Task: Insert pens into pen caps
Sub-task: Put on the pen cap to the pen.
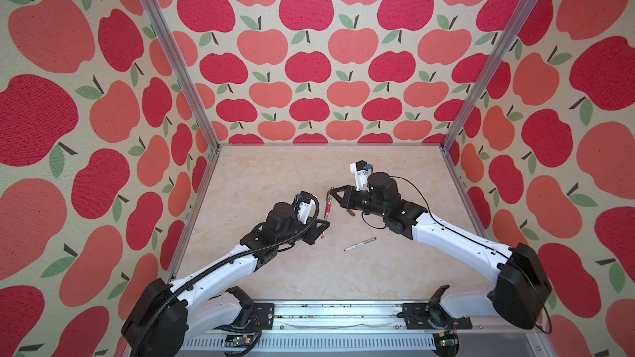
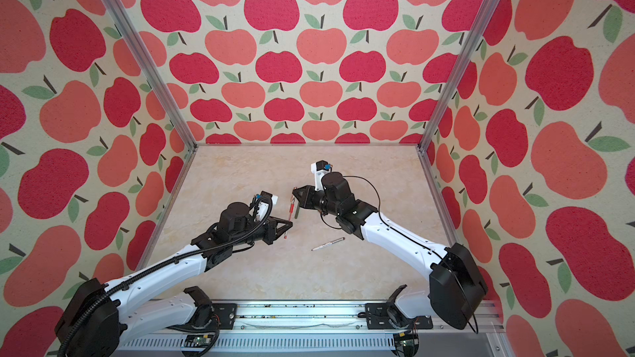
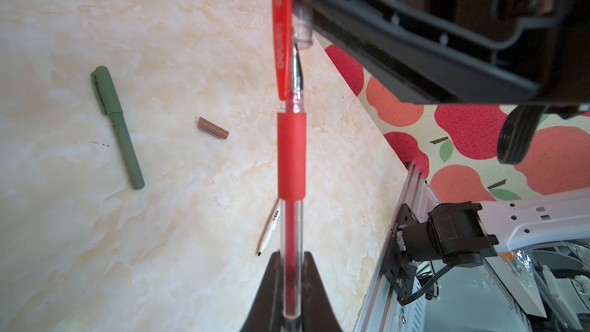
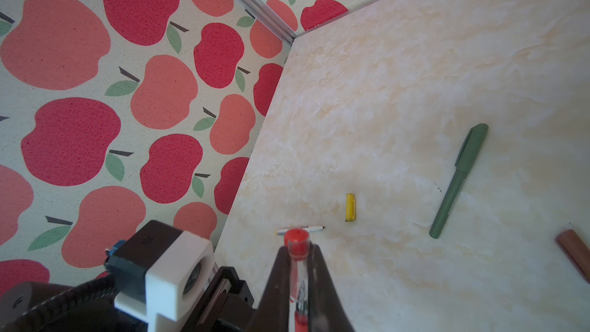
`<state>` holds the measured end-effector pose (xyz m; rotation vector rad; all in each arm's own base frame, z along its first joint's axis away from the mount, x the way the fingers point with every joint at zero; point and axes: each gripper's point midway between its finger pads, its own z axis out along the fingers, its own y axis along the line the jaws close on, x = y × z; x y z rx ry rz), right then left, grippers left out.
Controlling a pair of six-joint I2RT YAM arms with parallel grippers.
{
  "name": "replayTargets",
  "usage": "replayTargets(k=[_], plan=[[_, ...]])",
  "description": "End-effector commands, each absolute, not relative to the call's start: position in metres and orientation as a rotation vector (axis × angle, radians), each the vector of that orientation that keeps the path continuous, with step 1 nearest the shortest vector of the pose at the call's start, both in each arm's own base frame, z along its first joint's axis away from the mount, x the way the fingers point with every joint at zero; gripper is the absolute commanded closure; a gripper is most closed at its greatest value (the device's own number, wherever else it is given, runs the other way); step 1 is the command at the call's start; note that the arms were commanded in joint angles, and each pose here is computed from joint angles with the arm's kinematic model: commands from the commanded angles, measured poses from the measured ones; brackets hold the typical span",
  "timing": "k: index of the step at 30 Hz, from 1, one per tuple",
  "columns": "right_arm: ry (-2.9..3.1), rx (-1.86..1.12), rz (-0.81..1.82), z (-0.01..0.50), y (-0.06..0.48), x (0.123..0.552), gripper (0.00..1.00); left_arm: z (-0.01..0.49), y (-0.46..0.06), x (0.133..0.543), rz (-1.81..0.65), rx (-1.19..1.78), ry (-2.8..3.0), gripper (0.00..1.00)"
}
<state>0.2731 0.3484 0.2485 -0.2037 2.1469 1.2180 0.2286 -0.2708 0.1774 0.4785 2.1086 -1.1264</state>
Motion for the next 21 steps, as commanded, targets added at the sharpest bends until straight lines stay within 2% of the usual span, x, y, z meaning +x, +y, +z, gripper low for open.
replayTargets(k=[1, 21], plan=[[2.134, -0.241, 1.199, 0.254, 0.345, 0.267, 0.95, 0.180, -0.270, 0.229, -1.130, 0.466, 2.090, 1.00], [2.129, -0.378, 1.121, 0.234, 0.346, 0.242, 0.95, 0.179, -0.278, 0.235, -1.141, 0.475, 2.104, 1.00]])
